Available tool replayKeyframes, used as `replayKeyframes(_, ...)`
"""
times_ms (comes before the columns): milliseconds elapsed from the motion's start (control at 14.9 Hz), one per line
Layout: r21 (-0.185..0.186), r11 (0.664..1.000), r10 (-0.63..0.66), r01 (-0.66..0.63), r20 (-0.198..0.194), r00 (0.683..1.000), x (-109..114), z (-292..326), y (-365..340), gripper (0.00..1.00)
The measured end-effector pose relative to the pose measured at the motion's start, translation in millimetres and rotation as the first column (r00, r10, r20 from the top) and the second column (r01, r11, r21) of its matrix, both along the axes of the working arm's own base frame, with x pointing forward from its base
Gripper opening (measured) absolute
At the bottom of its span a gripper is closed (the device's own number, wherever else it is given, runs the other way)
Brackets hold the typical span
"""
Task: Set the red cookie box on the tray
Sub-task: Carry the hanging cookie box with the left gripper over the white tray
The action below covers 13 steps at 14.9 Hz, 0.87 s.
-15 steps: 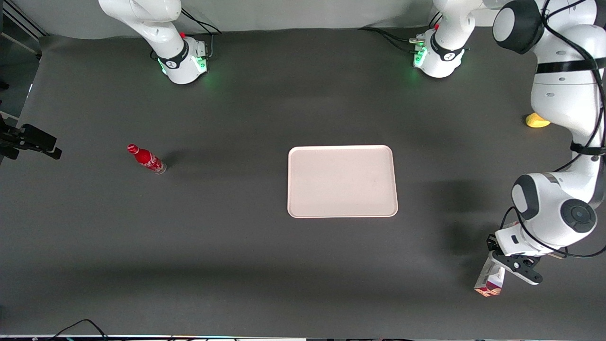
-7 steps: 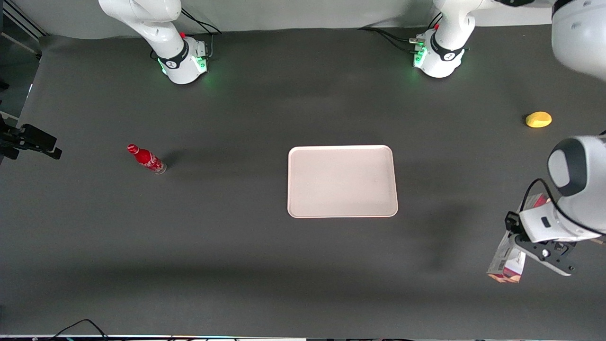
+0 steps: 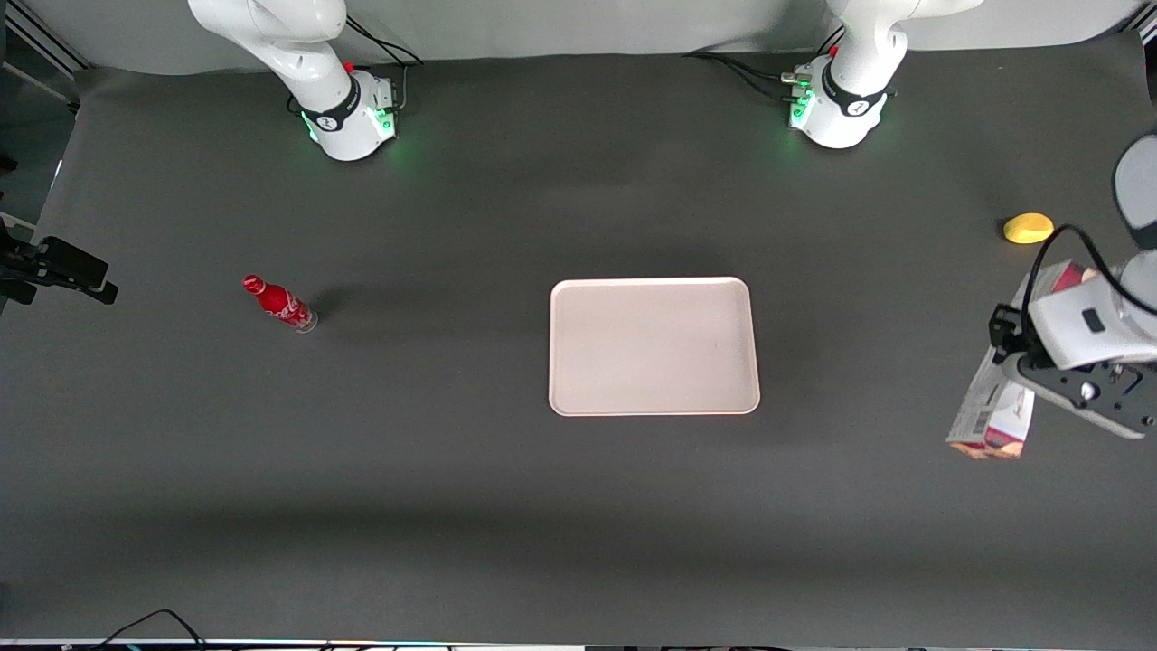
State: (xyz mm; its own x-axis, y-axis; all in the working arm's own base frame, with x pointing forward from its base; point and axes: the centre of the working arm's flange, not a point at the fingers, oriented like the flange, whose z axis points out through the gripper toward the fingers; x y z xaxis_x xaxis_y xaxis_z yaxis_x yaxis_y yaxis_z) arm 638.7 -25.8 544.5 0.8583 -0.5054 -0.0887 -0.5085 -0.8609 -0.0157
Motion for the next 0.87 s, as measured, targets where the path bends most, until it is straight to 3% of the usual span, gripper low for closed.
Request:
replayKeyframes(268, 0.014, 0.988, 0.151, -0.151, -0.045, 0.987, -17, 0, -38, 0.16)
replayKeyframes(603, 0.038, 0.931, 0.364, -0.362, -0.080, 0.928, -38, -26, -127, 0.16)
replayKeyframes(871, 0.016, 0.862, 0.507, -0.507, -0.054, 0.860, -60, -48, -201, 0.16)
